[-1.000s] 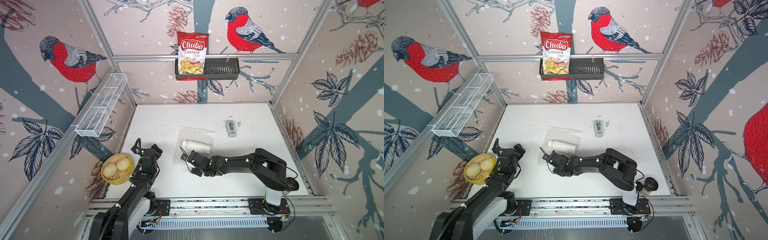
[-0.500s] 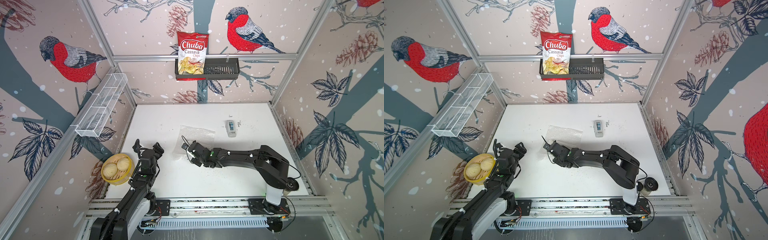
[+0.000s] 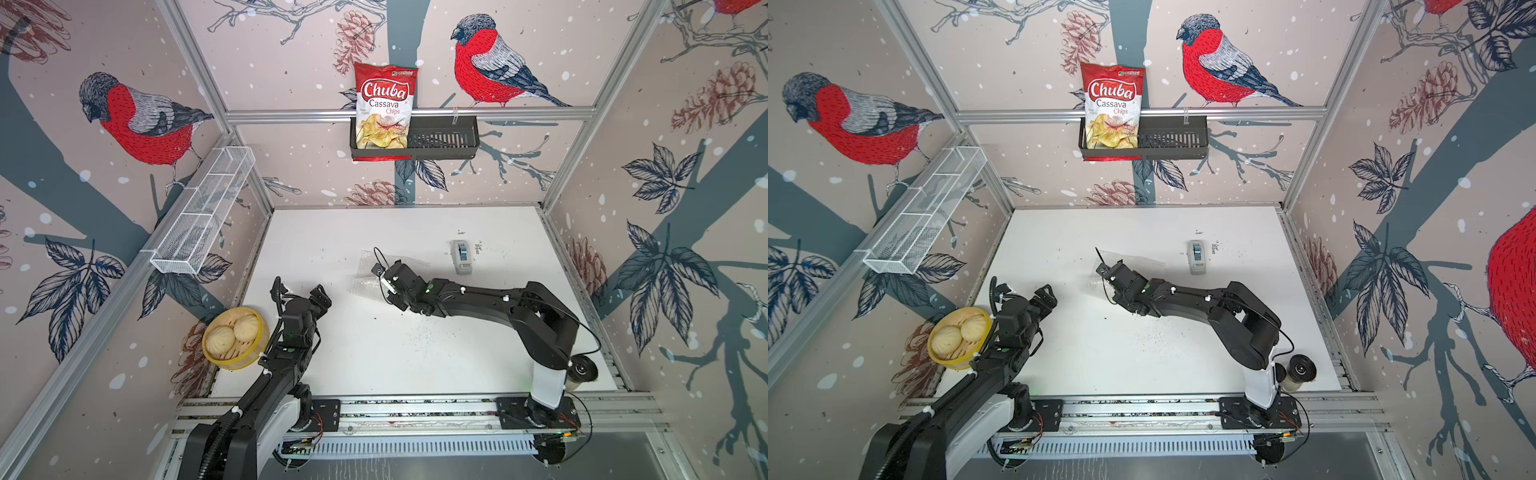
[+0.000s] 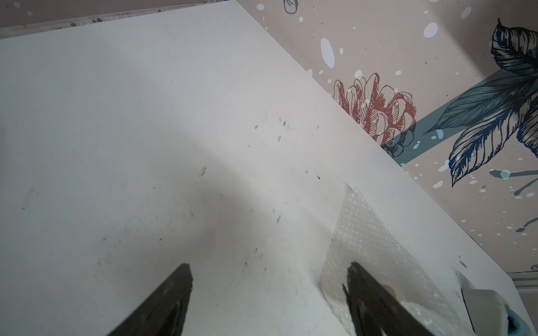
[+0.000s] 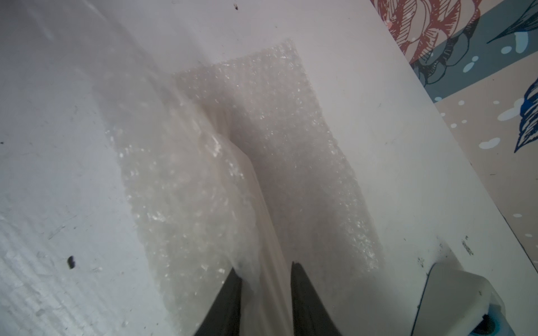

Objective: Wrap vases in bubble wrap
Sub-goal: Wrap the vase in bubble wrap.

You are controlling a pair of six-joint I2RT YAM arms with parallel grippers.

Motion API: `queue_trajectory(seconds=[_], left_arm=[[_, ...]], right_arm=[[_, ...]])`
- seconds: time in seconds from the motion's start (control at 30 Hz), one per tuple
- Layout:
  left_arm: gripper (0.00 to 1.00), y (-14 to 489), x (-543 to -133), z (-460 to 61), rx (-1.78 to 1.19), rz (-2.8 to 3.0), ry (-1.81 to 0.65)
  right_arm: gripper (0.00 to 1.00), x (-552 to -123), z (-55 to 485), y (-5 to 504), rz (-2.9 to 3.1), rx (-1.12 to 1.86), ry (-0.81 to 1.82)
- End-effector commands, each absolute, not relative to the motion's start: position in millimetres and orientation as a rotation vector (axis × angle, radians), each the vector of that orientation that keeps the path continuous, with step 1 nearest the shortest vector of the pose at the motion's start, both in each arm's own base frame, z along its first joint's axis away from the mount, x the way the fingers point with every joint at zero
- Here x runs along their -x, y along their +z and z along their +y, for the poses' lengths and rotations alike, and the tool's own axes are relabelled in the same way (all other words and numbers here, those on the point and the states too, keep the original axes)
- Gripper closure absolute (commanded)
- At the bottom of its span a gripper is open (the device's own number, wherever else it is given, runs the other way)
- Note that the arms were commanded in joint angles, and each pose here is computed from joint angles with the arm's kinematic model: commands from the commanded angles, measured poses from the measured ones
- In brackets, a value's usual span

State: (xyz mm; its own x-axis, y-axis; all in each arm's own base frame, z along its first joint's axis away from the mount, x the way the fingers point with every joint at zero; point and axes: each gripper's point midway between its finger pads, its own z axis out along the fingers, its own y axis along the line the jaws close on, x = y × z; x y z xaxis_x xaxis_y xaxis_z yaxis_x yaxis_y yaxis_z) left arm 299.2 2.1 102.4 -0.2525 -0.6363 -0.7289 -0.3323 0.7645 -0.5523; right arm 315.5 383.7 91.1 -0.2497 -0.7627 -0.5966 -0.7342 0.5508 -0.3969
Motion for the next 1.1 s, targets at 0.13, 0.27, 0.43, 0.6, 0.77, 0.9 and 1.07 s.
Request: queue_trajectory(seconds=[0.13,0.27,0.43,0.6,0.77,0.9,1.07], left_arm=[[0.15,113.3,-307.3,-11.5,0.641,1.857,-0.397],[0.11,120.9,-314.6,-30.6,0.558,1.888,-0.414],[0.04,130.4,-329.8,-59.7,0.475,1.945,-0.456],[0.02,129.2,-344.0,-92.9,0.397,1.999,-0.516],[0.02,125.4,-365.9,-117.1,0.327,2.083,-0.507],[0.02,115.7,-381.8,-125.2,0.316,2.132,-0.498],[0.02,104.1,-397.1,-135.9,0.308,2.179,-0.508]], right_arm=[[0.64,-335.4,388.0,98.2,1.998,1.137,-0.006],[0.58,-343.2,388.2,104.3,1.994,1.116,0.039],[0.58,-355.4,384.4,106.1,2.007,1.100,0.097],[0.58,-356.5,380.6,99.1,2.021,1.109,0.140],[0.58,-354.4,380.5,98.1,2.018,1.116,0.176],[0.58,-352.3,380.9,102.1,2.003,1.110,0.206],[0.59,-349.7,382.5,105.7,1.991,1.115,0.228]])
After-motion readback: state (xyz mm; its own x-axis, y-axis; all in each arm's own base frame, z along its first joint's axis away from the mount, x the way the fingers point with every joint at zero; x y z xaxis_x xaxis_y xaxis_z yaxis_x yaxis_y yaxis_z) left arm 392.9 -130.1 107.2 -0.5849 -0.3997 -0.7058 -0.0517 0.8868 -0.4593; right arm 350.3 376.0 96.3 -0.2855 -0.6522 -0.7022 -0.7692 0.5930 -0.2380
